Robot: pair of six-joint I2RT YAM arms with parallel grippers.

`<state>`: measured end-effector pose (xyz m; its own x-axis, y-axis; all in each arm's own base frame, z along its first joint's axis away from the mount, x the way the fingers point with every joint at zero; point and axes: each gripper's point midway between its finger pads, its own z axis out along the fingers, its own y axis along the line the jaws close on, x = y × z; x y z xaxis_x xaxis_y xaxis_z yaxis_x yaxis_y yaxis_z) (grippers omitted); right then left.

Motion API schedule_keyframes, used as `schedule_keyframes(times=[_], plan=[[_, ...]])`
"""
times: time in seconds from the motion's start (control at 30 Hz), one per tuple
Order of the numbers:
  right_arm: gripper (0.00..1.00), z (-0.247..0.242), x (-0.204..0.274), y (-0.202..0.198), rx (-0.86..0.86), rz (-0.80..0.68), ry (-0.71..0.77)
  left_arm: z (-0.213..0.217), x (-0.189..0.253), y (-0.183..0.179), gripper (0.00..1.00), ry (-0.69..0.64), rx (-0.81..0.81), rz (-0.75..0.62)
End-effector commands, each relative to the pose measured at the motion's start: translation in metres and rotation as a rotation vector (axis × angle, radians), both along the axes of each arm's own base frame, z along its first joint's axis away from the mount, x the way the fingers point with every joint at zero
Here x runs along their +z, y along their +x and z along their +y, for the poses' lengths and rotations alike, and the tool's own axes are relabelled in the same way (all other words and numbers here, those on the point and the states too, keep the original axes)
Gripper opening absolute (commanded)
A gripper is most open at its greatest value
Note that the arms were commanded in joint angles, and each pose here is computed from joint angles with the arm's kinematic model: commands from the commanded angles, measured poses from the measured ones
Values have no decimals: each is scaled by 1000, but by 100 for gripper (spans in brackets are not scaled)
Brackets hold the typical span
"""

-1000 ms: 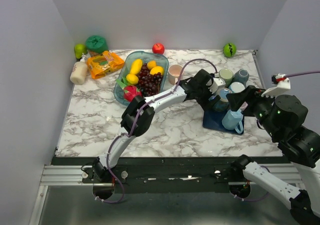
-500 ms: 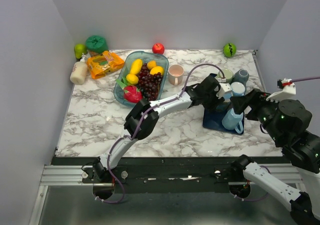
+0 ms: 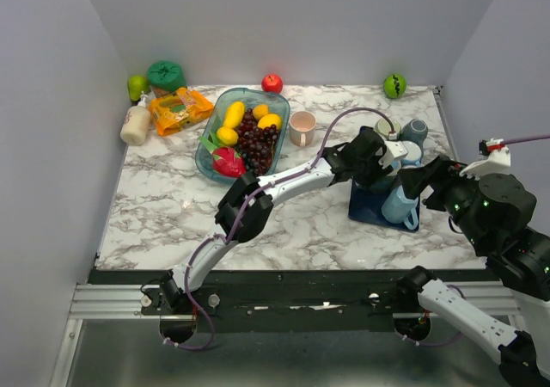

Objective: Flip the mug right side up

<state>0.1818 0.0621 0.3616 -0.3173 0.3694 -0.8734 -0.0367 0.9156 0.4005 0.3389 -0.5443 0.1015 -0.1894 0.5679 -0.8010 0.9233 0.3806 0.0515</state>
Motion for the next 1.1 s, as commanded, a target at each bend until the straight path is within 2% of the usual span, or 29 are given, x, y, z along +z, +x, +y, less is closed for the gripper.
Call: schedule_keyframes(times=[0.0, 0.13, 0.33, 0.47, 0.53, 0.63, 0.67, 0.73, 0.87, 1.07], plan=[[84, -9, -10, -4, -35, 27, -12, -8, 7, 4, 56, -7, -1, -29], [84, -10, -12, -5, -43, 31, -9, -8, 1, 1, 52, 1, -9, -16], [84, -11, -13, -6, -49, 35, -3, -6, -10, -2, 52, 27, -20, -2], [84, -11, -14, -7, -52, 38, 6, -5, -13, -1, 40, 35, -19, -3], [84, -10, -14, -7, -51, 40, 8, -5, -11, -1, 38, 32, -18, -7], [84, -11, -13, -6, -55, 38, 11, -6, -11, 0, 25, 32, -19, -11], [84, -11, -12, -6, -54, 37, 13, -6, -11, 0, 13, 31, -18, -11], [84, -11, -12, -6, -56, 38, 15, -6, -10, 1, 0, 32, -14, -16], [84, -10, -11, -6, -58, 41, 26, -4, -1, -1, 0, 21, -17, -15], [84, -10, -4, -5, -67, 30, 50, 2, 58, -1, 0, -114, 16, -13]])
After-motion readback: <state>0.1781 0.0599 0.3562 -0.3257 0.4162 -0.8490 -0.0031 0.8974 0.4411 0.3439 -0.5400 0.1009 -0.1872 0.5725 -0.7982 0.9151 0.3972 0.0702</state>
